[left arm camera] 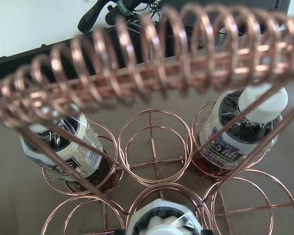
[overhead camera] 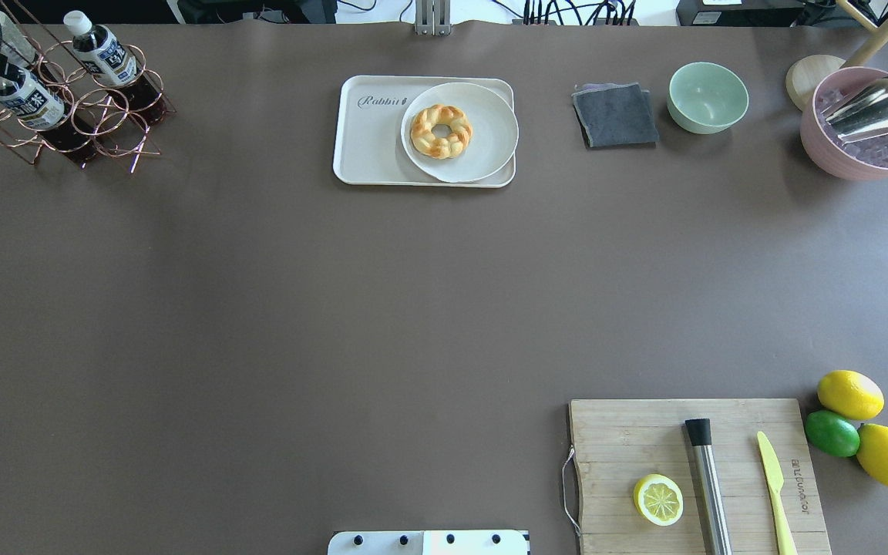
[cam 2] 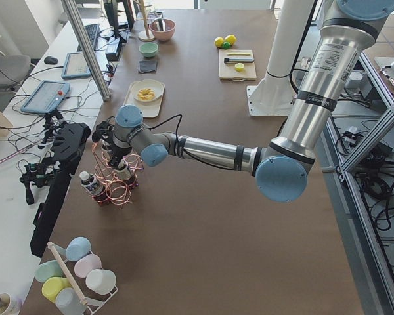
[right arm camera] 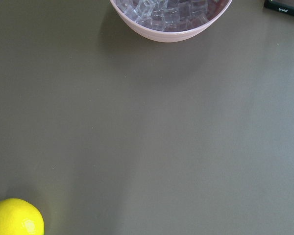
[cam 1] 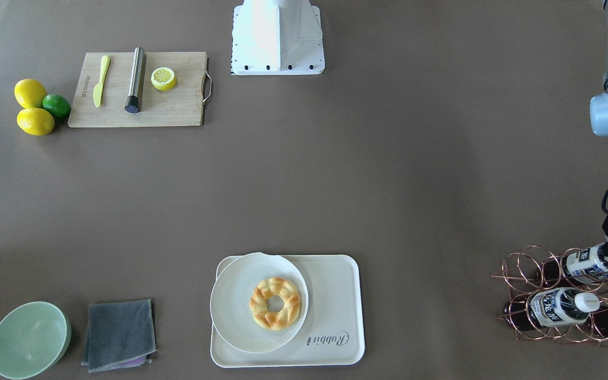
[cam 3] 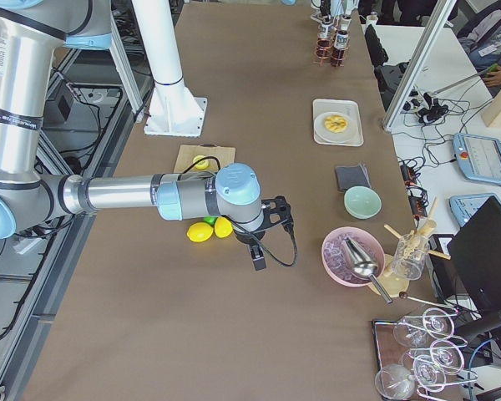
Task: Place tea on tray
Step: 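Reach the left gripper down into the copper rack around a tea bottle, then lift the tea bottle out of the rack with the left gripper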
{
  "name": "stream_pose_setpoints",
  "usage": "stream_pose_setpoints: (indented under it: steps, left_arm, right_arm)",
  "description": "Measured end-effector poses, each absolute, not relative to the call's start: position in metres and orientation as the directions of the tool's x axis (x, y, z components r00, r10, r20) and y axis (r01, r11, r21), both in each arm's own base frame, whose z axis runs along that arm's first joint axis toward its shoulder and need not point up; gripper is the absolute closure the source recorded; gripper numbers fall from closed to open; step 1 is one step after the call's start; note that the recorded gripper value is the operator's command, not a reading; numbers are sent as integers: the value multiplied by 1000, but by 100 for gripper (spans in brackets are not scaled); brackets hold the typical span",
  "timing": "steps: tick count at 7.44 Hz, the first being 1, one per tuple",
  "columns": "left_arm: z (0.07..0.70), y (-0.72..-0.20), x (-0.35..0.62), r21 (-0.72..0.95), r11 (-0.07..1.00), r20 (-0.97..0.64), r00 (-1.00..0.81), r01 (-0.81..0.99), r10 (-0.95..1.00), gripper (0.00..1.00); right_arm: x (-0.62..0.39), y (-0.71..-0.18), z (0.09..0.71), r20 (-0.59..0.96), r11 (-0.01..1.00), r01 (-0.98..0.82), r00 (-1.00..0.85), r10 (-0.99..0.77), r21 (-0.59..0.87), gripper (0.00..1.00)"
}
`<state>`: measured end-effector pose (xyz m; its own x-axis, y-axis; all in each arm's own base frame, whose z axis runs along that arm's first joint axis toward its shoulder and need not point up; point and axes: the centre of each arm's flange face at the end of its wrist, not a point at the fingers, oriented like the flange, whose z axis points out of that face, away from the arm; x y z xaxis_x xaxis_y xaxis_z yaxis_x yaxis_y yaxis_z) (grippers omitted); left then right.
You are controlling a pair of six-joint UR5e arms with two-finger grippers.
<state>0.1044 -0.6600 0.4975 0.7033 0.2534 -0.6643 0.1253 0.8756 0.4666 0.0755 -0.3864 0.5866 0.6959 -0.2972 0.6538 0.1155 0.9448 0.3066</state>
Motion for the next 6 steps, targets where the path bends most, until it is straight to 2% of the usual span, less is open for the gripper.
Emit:
stream_pose_setpoints:
  steps: [1,6]
  left_arm:
    - [496,-662,105,467,875,-665,703,127,253,100]
    - [483,-664,104,460,875,-680,694,151,237,100]
  right_arm:
    - [76,-386,587,654,945,115,696,-296,305,0]
    - [72,-385,589,658,948,119,694,-292,296,0]
